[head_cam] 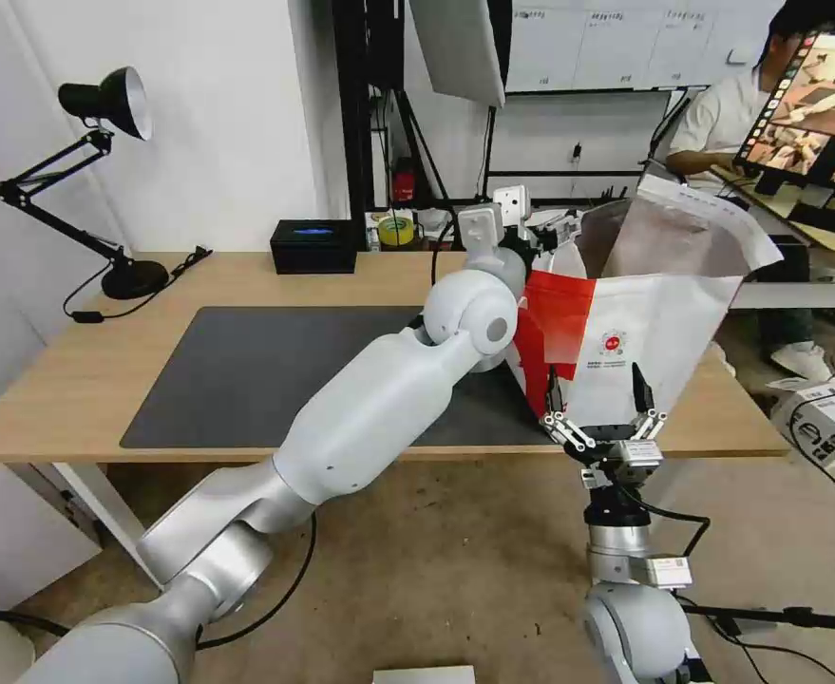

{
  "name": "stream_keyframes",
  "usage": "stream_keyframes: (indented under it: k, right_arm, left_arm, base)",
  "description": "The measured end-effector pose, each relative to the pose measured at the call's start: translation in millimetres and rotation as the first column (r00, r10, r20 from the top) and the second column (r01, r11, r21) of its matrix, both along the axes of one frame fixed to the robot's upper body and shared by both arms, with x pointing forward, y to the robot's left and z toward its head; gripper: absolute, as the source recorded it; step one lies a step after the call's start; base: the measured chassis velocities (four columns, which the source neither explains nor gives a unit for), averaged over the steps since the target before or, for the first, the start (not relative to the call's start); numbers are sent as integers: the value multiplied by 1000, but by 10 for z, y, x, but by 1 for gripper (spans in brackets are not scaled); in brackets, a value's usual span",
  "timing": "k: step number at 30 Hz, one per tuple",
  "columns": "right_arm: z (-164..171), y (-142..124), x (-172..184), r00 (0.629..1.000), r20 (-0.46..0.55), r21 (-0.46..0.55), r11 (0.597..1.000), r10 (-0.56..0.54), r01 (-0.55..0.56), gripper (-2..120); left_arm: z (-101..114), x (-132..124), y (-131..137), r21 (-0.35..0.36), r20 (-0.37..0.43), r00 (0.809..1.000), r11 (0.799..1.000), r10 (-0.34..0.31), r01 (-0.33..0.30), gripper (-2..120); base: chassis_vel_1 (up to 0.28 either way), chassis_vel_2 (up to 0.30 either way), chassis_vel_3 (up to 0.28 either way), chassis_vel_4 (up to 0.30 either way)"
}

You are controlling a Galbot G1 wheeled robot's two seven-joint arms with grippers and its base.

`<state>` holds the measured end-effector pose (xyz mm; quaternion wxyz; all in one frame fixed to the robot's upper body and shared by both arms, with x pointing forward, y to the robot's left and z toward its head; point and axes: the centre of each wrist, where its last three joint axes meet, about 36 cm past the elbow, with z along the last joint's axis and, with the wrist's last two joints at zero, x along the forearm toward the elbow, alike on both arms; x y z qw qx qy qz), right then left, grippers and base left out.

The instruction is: Pick up the trash from the table and place it into the takeout bag.

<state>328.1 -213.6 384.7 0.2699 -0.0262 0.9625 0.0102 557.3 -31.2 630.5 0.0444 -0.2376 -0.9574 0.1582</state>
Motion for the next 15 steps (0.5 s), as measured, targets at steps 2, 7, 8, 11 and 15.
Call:
stream_keyframes:
  k: [2,7,8,11,15]
  right_arm:
    - [2,-6,2,1000,1,-1,1000,0,0,100]
    - [19,-26,0,1000,4,-4,1000,-4,4,100]
    - [21,-35,-3,1000,4,-5,1000,-5,5,100]
    - [32,-62,-3,1000,6,-9,1000,-10,10,100]
    - [55,-112,4,1000,9,-9,1000,-14,14,100]
  left_arm:
    - [10,-1,25,1,6,1000,1000,2,-2,100]
    - [69,10,268,1,46,999,1000,13,-13,100]
    - [80,7,323,-2,55,998,1000,14,-14,100]
    - [99,-17,491,-11,72,997,1000,27,-26,100]
    - [94,-87,814,-16,107,993,998,57,-55,100]
  base:
    - [0,0,0,0]
    - [0,0,0,0]
    - [0,0,0,0]
    - [0,0,0,0]
    - [0,0,0,0]
